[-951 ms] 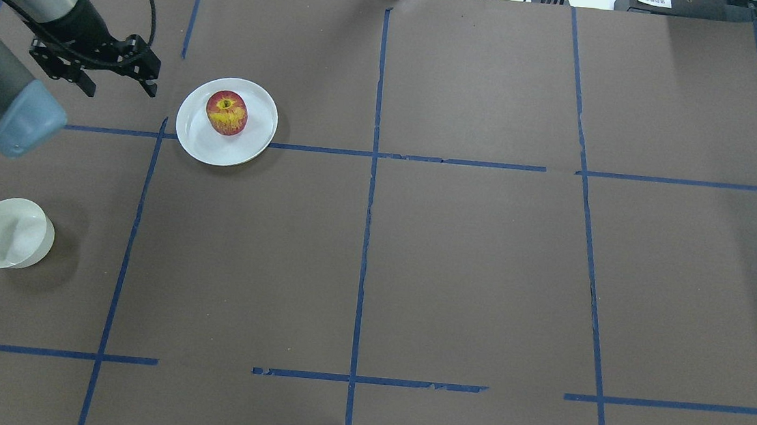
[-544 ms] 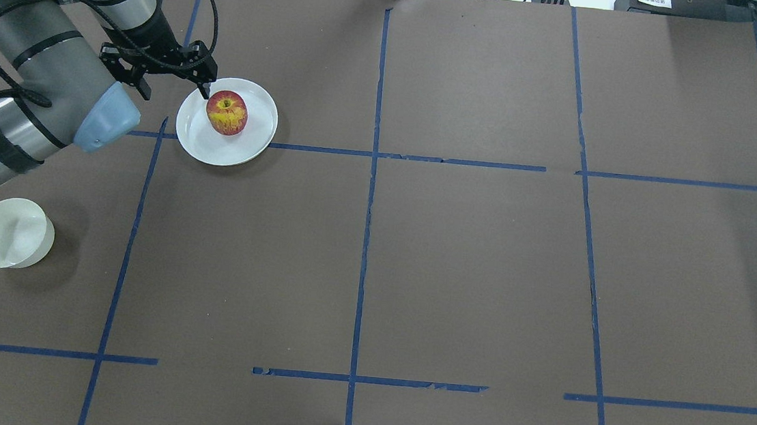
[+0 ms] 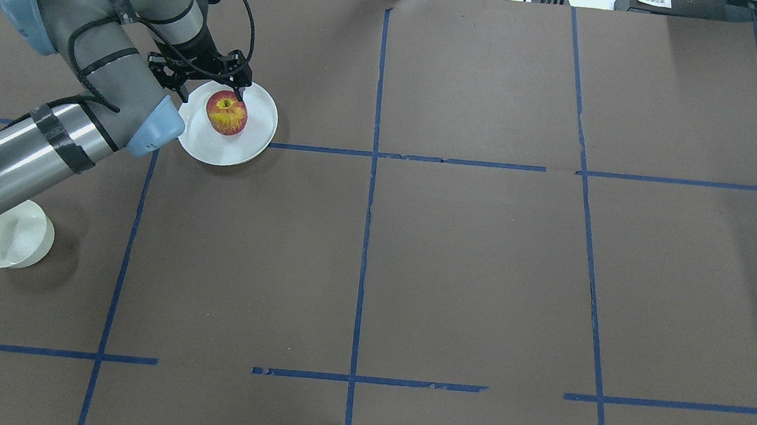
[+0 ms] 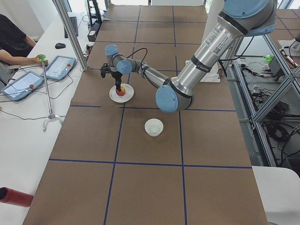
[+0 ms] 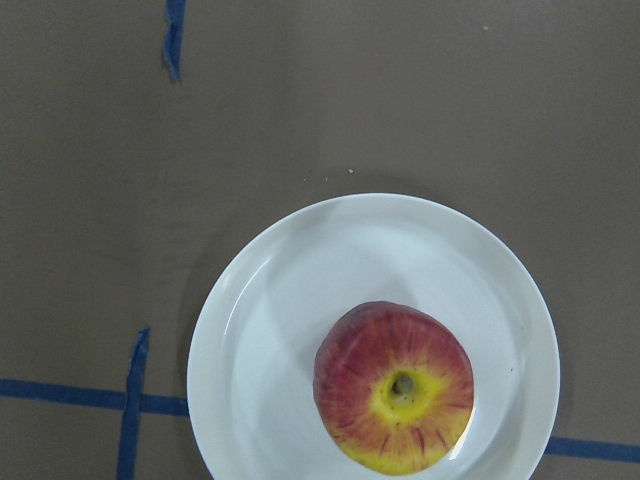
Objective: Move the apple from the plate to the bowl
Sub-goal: 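Lower the left gripper and close it around the red-yellow apple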
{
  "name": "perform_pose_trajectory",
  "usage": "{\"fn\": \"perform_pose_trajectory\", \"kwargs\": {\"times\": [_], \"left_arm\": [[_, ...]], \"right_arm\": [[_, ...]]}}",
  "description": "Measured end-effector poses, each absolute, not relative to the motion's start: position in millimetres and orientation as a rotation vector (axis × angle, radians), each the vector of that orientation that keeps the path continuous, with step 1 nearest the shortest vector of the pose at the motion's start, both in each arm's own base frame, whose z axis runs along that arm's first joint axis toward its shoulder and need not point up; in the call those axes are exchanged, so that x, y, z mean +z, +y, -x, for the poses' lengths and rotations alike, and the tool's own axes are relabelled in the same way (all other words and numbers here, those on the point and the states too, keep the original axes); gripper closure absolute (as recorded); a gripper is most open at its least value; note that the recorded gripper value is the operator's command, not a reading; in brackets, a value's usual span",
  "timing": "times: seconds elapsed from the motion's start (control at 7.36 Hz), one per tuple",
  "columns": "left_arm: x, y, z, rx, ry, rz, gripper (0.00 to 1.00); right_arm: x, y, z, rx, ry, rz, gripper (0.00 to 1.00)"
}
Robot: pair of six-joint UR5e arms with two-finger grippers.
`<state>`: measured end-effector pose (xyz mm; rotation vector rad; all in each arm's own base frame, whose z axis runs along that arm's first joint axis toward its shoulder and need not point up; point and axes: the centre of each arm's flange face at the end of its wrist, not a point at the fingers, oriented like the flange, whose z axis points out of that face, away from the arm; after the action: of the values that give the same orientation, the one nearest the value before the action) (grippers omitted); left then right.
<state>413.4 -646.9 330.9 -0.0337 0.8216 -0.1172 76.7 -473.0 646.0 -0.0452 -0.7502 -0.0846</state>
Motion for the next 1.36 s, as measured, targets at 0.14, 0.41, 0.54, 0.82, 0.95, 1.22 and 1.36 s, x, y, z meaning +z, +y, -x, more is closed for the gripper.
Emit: {"fn": "perform_pose_trajectory", "kwargs": {"times": [0.14,0.41,0.54,0.82,0.95,1.22,1.36], "left_arm": [[335.9,-647.3,-421.2,-0.119,0.826,0.032,0.00],[345.5,-648.8,-434.6,-0.114,0.830,0.032,0.00],[348.2,-648.0,-439.8,-0.110,0.829,0.034,0.00],[355.4,-646.7,-448.8,-0.106,0.822,0.023,0.00],[360.2,-646.5,-452.9,-0.105,0.820,0.018,0.00],[366.5,-645.1,-459.4,-0.102,0.821,0.013,0.25],[367.0,-645.0,-460.8,-0.109,0.819,0.010,0.78]], "right_arm": [[646.0,-473.0,-76.7,-0.085,-0.750,0.045,0.00],[646.0,-473.0,-76.7,-0.085,-0.750,0.045,0.00],[646.0,-473.0,-76.7,-0.085,-0.750,0.045,0.00],[646.0,-473.0,-76.7,-0.085,-0.750,0.045,0.00],[646.0,-473.0,-76.7,-0.085,-0.750,0.045,0.00],[646.0,-473.0,-76.7,-0.085,-0.750,0.045,0.00],[646.0,-473.0,-76.7,-0.085,-0.750,0.045,0.00]]}}
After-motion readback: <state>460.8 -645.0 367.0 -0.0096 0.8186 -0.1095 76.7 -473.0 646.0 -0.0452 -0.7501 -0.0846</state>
